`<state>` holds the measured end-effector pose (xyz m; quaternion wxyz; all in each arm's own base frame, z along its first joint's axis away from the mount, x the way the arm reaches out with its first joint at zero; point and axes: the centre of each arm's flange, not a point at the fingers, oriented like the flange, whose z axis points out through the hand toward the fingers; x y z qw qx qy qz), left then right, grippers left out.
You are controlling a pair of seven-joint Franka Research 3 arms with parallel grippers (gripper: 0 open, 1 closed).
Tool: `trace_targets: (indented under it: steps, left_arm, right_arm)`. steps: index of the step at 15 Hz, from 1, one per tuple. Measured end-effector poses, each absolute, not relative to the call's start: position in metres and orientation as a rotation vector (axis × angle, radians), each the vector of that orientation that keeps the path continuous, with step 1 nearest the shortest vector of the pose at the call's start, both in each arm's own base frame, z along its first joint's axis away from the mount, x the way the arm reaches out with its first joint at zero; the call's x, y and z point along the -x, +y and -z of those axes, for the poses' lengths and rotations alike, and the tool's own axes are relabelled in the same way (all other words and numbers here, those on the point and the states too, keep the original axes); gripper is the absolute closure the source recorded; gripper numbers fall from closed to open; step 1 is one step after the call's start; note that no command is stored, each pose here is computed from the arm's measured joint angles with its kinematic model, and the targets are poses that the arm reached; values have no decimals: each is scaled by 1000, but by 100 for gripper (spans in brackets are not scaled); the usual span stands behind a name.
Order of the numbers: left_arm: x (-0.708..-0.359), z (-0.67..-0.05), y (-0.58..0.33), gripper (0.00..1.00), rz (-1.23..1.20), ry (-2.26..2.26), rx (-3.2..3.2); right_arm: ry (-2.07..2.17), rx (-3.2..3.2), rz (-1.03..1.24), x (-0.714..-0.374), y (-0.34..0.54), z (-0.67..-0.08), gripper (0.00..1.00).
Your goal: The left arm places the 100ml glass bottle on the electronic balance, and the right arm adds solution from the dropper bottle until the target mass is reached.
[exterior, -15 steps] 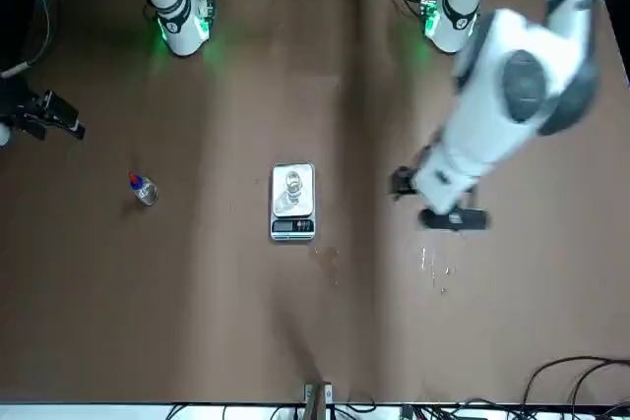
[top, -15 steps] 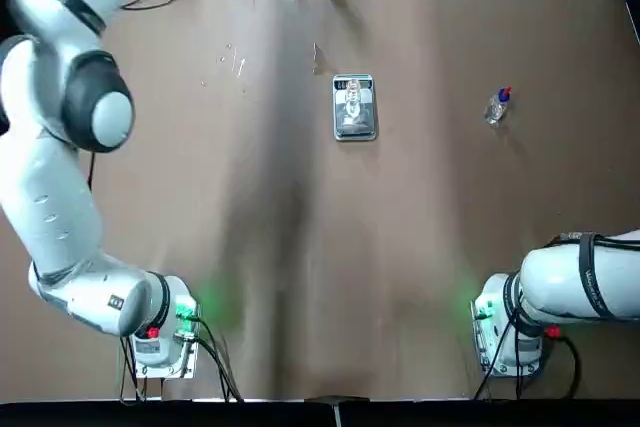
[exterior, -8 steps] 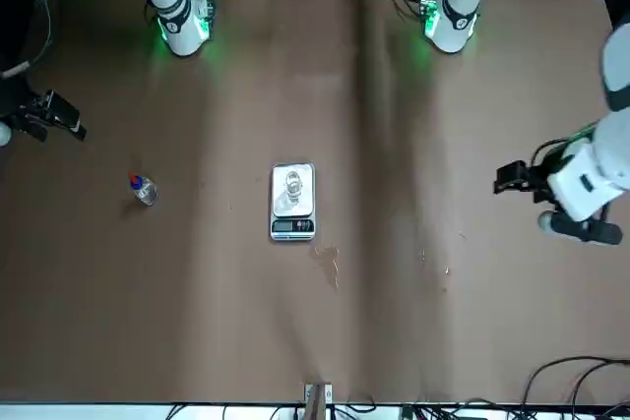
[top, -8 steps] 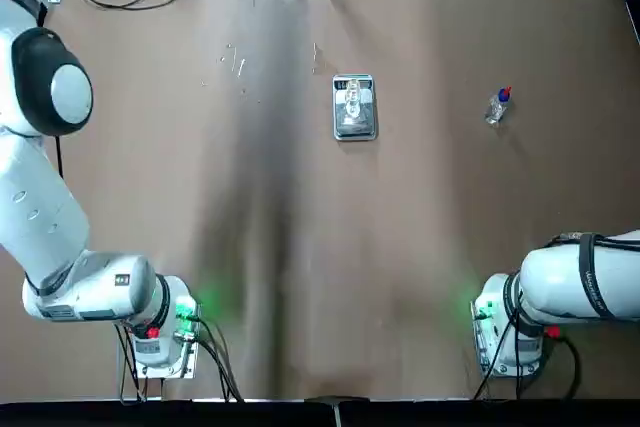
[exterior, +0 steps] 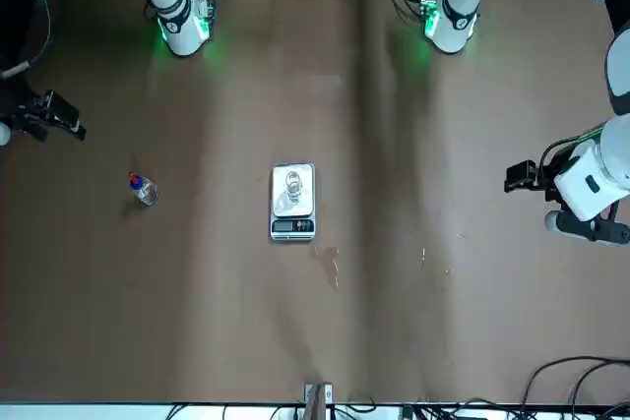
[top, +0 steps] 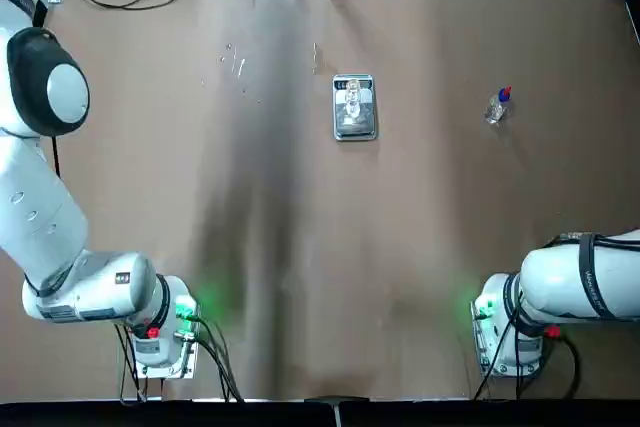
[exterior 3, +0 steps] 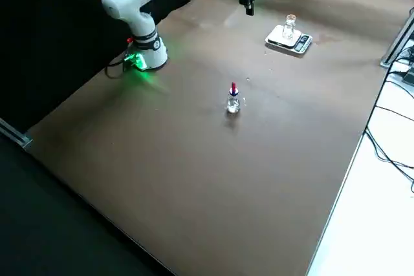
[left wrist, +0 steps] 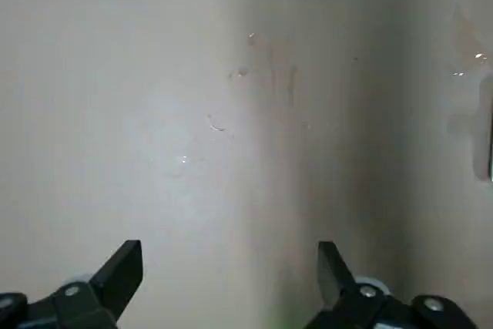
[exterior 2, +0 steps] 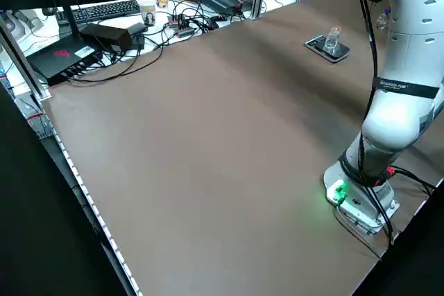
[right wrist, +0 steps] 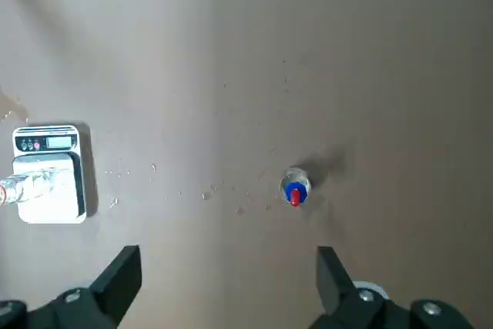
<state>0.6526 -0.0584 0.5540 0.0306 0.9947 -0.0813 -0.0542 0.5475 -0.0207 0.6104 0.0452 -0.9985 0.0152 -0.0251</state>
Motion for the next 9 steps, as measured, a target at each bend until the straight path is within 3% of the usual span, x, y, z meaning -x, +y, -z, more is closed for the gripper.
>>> trace_targets:
  steps: [9]
  left_arm:
    - [-646, -576, -51, 0, 113, -242, -3179]
  right_arm:
    - [30, 3049, 1, -548, -14, -595, 0]
